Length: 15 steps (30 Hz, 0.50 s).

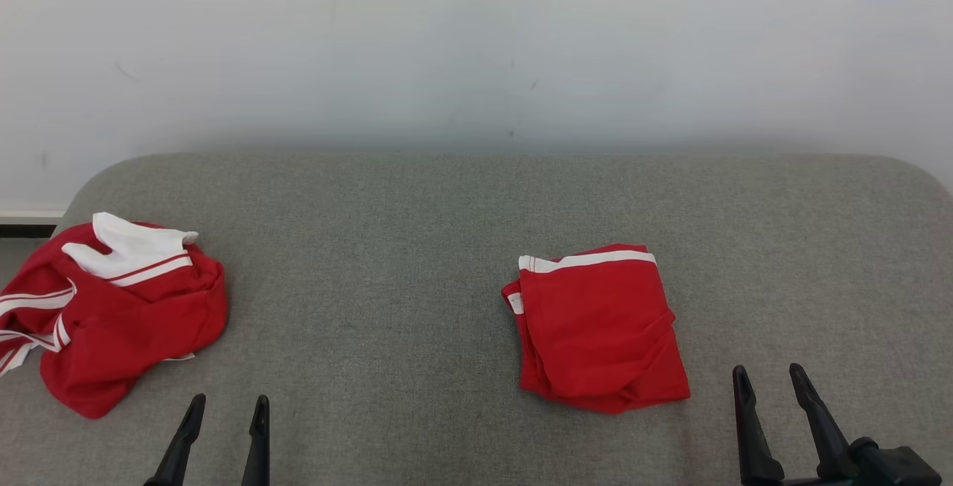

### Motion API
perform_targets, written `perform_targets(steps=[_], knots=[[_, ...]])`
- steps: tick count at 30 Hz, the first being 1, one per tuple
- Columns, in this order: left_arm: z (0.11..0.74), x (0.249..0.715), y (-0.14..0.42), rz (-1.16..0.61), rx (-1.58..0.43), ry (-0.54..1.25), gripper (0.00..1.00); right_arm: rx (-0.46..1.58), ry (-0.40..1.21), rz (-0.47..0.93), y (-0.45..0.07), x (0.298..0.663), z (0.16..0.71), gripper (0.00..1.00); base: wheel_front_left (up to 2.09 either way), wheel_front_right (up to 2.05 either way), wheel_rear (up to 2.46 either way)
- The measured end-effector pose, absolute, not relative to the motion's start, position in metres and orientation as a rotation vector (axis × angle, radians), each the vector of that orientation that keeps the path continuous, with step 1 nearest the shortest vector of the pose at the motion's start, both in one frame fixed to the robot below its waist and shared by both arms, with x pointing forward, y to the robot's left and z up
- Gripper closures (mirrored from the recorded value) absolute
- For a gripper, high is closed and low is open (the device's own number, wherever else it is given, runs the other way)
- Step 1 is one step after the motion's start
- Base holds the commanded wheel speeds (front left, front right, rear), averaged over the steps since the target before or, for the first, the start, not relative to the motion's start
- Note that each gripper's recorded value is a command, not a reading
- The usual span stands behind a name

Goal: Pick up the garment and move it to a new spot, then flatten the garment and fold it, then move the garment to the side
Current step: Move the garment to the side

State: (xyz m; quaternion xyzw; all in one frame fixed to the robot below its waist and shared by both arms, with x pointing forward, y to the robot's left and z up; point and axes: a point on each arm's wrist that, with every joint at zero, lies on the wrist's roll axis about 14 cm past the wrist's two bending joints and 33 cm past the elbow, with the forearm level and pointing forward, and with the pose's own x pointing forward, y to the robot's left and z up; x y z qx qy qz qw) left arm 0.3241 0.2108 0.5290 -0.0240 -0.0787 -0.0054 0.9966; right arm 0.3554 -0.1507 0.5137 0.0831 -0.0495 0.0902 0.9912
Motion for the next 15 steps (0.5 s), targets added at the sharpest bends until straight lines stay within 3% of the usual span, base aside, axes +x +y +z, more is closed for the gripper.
perform_targets(steps=[7,15], knots=[[0.528,0.326,0.211,-0.006,-0.052,-0.154,0.00,0.149,-0.088,0.201,-0.149,0.359,0.511,0.00,0.00,0.00,0.00],[0.526,0.333,0.208,-0.007,-0.066,-0.148,0.00,0.059,-0.053,0.258,-0.146,0.400,0.512,0.00,0.00,0.00,0.00]])
